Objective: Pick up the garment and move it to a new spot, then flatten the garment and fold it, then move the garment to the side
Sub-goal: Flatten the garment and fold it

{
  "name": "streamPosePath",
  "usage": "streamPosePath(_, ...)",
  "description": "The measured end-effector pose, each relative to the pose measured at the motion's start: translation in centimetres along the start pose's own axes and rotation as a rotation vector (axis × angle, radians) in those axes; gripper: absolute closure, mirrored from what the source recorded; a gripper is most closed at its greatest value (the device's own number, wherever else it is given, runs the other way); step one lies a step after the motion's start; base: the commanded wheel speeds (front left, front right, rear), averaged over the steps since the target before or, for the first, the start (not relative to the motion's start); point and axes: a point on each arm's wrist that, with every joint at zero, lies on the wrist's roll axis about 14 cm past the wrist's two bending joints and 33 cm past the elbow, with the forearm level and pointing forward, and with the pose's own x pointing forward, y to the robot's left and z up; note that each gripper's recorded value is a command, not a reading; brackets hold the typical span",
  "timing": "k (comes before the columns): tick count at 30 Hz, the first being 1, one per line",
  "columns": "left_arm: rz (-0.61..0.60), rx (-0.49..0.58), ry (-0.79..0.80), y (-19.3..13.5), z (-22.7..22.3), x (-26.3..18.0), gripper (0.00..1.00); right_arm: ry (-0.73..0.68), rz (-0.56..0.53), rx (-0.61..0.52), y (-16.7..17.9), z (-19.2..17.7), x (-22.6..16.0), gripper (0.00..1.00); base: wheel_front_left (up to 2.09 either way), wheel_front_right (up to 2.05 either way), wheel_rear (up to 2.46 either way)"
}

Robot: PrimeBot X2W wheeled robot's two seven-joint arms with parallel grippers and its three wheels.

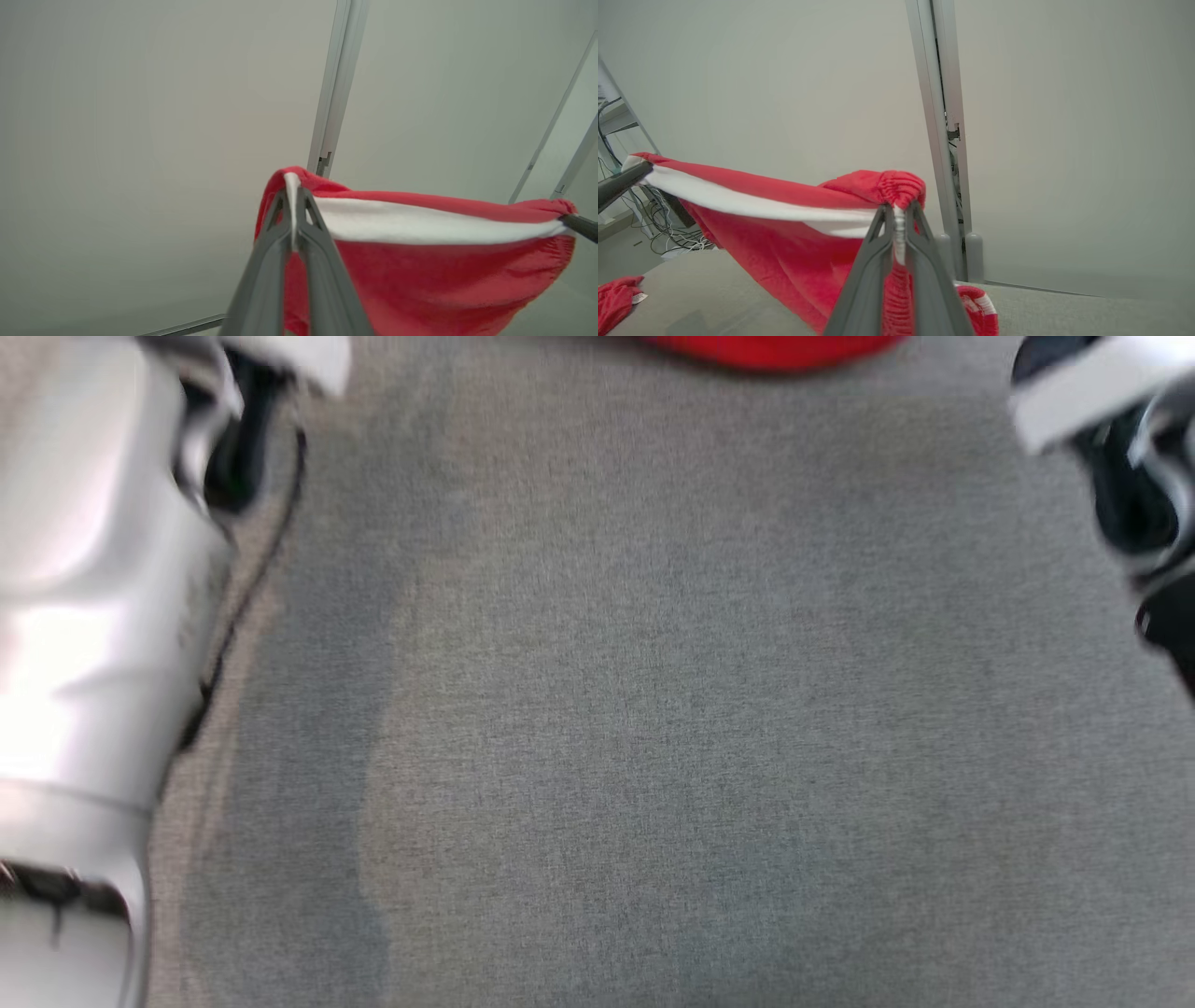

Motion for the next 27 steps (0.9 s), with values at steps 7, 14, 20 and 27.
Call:
streamPosePath(7,0.048,-0.088,0.053,-1.8,-3.2,-7.1,1.0,0.07,-0.008,0.074,1.8,-3.3,-6.9,1.0,0.0,0.0,0.0)
streamPosePath(14,0.136,-0.179,0.14,-3.1,-7.0,-14.9,1.0,0.174,-0.013,0.121,4.0,-7.2,-13.7,1.0,0.0,0.0,0.0)
streamPosePath(20,0.219,-0.244,0.229,-4.0,-10.0,-21.6,1.0,0.236,-0.023,0.151,5.8,-9.0,-18.6,1.0,0.0,0.0,0.0)
streamPosePath(27,0.295,-0.279,0.279,-4.4,-11.3,-27.2,1.0,0.32,-0.028,0.191,8.2,-11.6,-24.2,1.0,0.0,0.0,0.0)
